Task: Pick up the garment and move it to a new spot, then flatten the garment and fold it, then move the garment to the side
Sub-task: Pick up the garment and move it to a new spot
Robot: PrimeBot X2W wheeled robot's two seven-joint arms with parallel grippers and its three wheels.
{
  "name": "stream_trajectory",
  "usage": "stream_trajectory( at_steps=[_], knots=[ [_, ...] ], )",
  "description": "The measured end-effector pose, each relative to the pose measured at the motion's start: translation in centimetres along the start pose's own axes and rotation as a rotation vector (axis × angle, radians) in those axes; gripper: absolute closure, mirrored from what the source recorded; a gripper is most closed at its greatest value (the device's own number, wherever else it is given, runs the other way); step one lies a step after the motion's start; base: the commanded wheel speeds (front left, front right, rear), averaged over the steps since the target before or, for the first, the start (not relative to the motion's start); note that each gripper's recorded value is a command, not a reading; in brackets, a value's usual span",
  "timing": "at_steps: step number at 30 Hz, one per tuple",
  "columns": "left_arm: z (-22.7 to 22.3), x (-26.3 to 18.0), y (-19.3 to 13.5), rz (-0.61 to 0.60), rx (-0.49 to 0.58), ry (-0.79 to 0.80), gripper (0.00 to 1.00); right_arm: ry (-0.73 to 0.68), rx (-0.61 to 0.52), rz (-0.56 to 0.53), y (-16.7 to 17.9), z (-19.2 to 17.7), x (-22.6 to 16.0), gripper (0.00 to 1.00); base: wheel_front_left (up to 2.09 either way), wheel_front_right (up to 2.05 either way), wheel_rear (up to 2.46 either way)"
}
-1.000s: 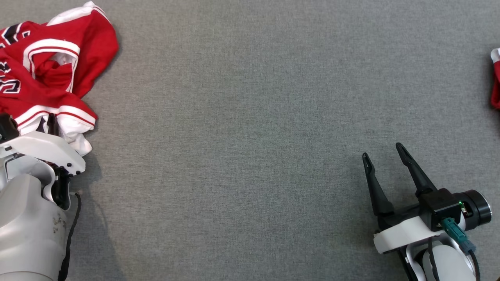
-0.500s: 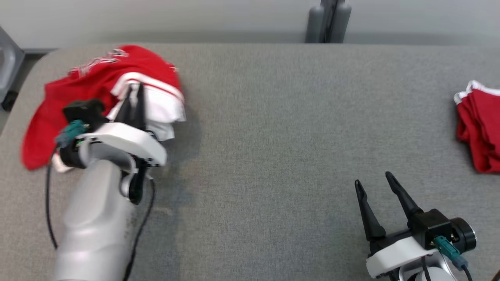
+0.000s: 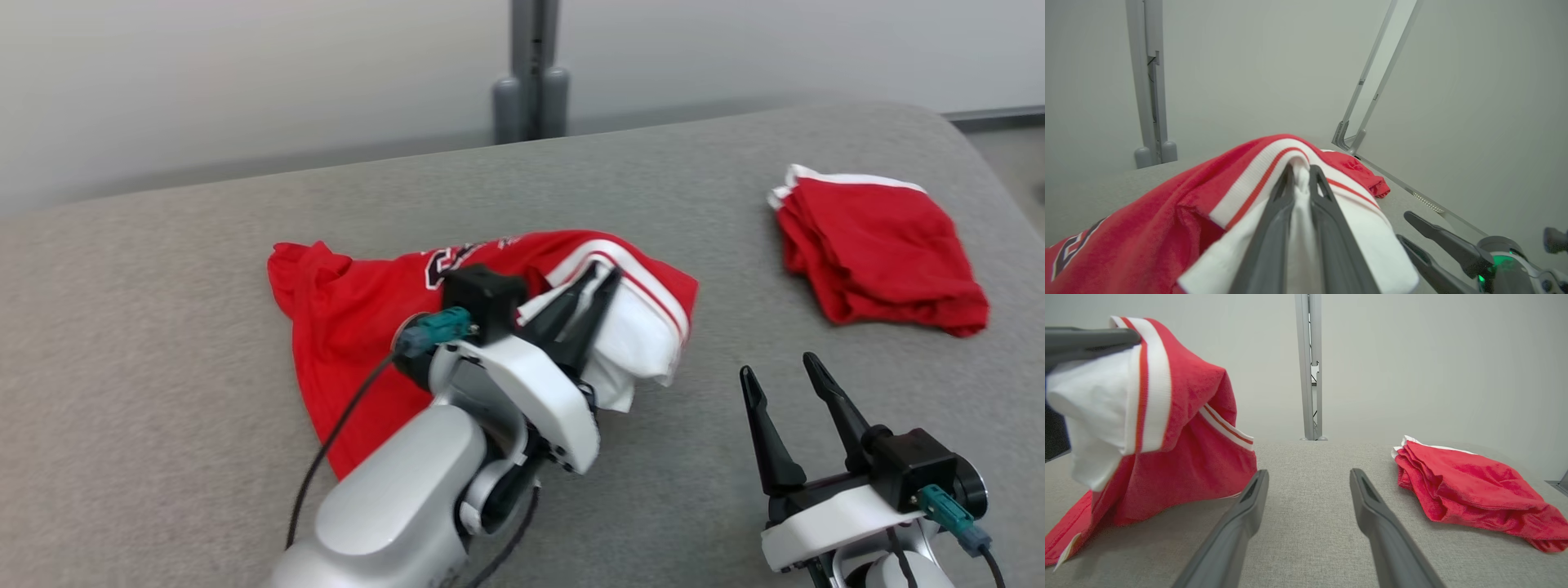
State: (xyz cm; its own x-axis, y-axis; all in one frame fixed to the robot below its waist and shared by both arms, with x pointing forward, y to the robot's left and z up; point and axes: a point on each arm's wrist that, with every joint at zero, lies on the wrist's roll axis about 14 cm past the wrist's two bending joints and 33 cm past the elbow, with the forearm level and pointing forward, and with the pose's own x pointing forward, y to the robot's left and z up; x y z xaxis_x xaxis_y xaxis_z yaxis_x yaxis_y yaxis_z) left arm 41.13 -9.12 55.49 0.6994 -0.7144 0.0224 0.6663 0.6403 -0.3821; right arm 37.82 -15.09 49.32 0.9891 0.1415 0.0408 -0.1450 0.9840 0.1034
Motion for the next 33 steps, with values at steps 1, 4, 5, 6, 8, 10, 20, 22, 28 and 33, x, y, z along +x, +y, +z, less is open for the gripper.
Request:
stream_trajectory(
  at_steps=[1,4,5,6,8,10,20,22,28,33],
  knots=[
    [-0.5,0.5,-1.3,-0.032,0.002,0.017,1.0,-0.003,-0.001,-0.021,-0.6,0.1,-0.3,0.0,0.0,0.0,0.0],
    [-2.3,1.5,-4.6,-0.111,-0.004,0.076,1.0,-0.002,-0.004,-0.093,-2.9,0.3,-1.5,0.0,0.0,0.0,0.0],
    [-3.3,1.7,-5.0,-0.116,-0.006,0.106,1.0,0.001,-0.006,-0.113,-3.5,0.2,-1.7,0.0,0.0,0.0,0.0],
    [-4.5,1.7,-4.9,-0.11,-0.014,0.138,0.81,0.007,-0.006,-0.127,-3.9,0.0,-1.9,0.0,0.0,0.0,0.0],
    [-8.9,1.1,-3.7,-0.074,-0.052,0.272,0.0,0.027,-0.007,-0.151,-4.7,-0.6,-1.9,0.0,0.0,0.0,0.0],
    [-11.1,0.3,-2.8,-0.057,-0.078,0.337,0.0,0.03,-0.006,-0.158,-5.0,-0.7,-1.8,0.0,0.0,0.0,0.0],
    [-7.9,-1.5,1.2,0.083,-0.044,0.173,0.0,0.01,-0.024,-0.14,-4.6,-0.2,-1.0,0.0,0.0,0.0,0.0],
    [-7.4,-3.4,3.4,0.162,-0.031,0.15,0.0,-0.007,-0.035,-0.14,-4.6,0.4,-1.5,0.0,0.0,0.0,0.0],
    [-6.8,-9.9,8.7,0.385,-0.006,0.109,0.0,-0.042,-0.077,-0.116,-3.9,1.6,-1.8,0.0,0.0,0.0,0.0],
    [-3.9,-15.7,11.7,0.577,-0.012,-0.03,0.0,-0.043,-0.13,-0.079,-2.9,1.8,-2.1,0.0,0.0,0.0,0.0]
  ],
)
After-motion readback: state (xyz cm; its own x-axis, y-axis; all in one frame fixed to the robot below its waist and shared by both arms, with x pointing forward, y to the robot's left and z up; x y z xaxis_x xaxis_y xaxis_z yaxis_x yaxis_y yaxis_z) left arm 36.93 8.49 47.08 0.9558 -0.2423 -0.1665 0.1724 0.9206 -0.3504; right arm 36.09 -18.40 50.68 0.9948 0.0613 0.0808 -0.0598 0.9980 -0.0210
